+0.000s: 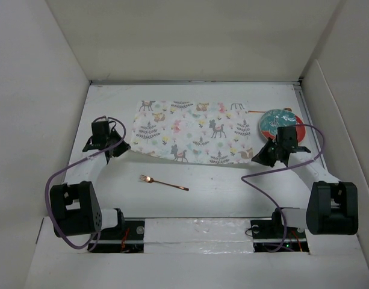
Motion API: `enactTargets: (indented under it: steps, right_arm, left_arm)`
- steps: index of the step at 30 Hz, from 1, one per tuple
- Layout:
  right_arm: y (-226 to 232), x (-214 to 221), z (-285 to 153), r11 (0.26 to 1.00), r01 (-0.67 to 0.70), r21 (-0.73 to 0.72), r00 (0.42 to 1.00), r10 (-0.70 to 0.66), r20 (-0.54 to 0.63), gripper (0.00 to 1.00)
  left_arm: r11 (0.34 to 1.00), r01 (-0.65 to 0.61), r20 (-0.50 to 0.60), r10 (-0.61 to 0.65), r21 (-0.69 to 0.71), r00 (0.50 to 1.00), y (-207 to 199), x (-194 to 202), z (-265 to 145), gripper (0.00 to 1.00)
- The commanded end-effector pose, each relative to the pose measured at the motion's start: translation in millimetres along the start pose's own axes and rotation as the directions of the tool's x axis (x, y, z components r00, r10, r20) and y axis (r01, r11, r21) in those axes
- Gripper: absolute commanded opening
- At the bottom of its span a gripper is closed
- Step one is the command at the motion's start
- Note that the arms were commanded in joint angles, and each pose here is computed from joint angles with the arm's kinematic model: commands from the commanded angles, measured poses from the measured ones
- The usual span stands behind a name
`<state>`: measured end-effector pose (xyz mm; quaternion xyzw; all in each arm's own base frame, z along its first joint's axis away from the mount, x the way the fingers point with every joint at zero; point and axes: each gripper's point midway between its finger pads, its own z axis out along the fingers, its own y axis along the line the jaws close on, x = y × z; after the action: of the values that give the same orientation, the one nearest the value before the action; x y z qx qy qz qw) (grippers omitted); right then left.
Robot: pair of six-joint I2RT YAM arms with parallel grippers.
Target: Set the dinner table for one person
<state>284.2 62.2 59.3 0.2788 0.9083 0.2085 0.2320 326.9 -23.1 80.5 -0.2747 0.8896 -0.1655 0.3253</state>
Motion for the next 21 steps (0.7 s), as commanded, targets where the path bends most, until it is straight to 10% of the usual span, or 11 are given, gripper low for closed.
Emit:
enactTargets:
  steps: [1, 17, 21]
  right_arm:
    - [-7.6, -4.4, -3.0, 1.0, 0.01, 0.024, 1.0, -0.01, 0.02, 0.0]
    - [-4.5, -13.9, -2.4, 0.999, 0.022, 0.042, 1.0, -0.023, 0.019, 0.01]
    - [4.8, -21.2, -7.8, 1.0, 0.021, 0.022, 0.999, -0.022, 0.034, 0.21]
  left_arm:
    - [0.999, -0.028, 0.007, 0.028, -0.019, 1.0, 6.0, 5.3, -10.9, 0.0]
    - [0.999, -0.026, -0.023, 0.026, -0.023, 0.999, 11.4, 22.0, -25.1, 0.0]
    - [0.999, -0.034, -0.026, 0.034, -0.008, 0.999, 6.2, 19.0, -28.5, 0.11]
